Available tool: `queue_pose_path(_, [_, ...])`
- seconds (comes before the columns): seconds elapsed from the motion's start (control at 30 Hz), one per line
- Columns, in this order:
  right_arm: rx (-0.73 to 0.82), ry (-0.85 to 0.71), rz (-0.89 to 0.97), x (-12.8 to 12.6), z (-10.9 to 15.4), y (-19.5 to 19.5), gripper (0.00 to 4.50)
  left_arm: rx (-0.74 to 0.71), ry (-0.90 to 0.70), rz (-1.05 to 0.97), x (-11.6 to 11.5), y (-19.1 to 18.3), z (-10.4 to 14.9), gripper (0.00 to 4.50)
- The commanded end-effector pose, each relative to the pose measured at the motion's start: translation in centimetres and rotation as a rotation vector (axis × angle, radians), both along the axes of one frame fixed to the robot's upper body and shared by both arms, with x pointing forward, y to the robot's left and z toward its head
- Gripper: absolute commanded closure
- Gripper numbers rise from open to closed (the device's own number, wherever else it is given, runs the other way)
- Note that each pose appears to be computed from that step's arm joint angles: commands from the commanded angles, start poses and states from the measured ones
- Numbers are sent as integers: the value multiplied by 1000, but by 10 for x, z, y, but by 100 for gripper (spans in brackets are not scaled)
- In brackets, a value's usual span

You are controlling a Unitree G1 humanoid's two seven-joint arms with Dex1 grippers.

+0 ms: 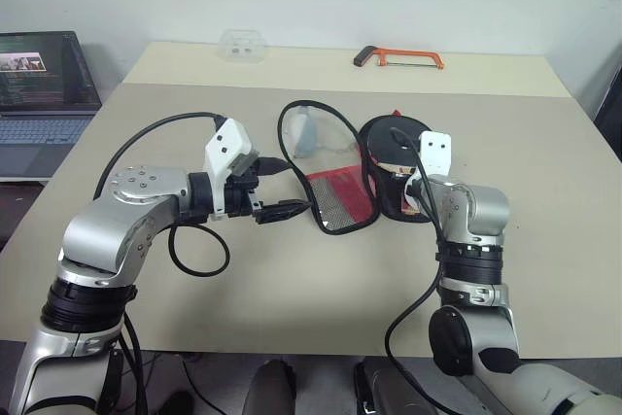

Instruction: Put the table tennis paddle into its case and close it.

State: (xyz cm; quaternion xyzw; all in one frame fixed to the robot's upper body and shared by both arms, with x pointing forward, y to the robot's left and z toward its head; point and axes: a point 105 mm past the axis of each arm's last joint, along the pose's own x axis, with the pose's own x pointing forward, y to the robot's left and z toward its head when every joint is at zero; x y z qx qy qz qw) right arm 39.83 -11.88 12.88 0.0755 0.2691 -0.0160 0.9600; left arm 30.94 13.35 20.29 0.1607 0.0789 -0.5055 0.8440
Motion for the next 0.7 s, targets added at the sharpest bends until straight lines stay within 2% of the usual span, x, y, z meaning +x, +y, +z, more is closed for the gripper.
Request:
queue_pose_path(0.03, [18,-63,0,6,17,4,340,4,-51,-20,-5,-2,11,0])
queue_pose_path(0.07, [14,-61,-3,6,16,3,340,4,-51,-21,-5,-3,11,0])
queue_pose_path(0.1, [11,-59,-5,6,15,2,268,4,-51,-22,-5,-3,11,0])
queue_pose_path(0.17, [7,-56,-5,6,13,0,215,5,-51,-23,-5,-4,11,0])
queue_pose_path(0.37, [-7,-52,9,4,12,-5,5,8,-50,-39,-5,-7,10,0])
queue_pose_path(0.43, [-7,-49,11,1,13,-8,2,9,-52,-44,-4,-7,10,0])
queue_pose_path(0.57, [-4,-70,32,-6,34,-14,2,5,-67,-50,2,-8,13,0])
queue_pose_path(0.7, [-44,-148,94,-25,77,-32,2,-6,-67,-32,14,-8,9,0])
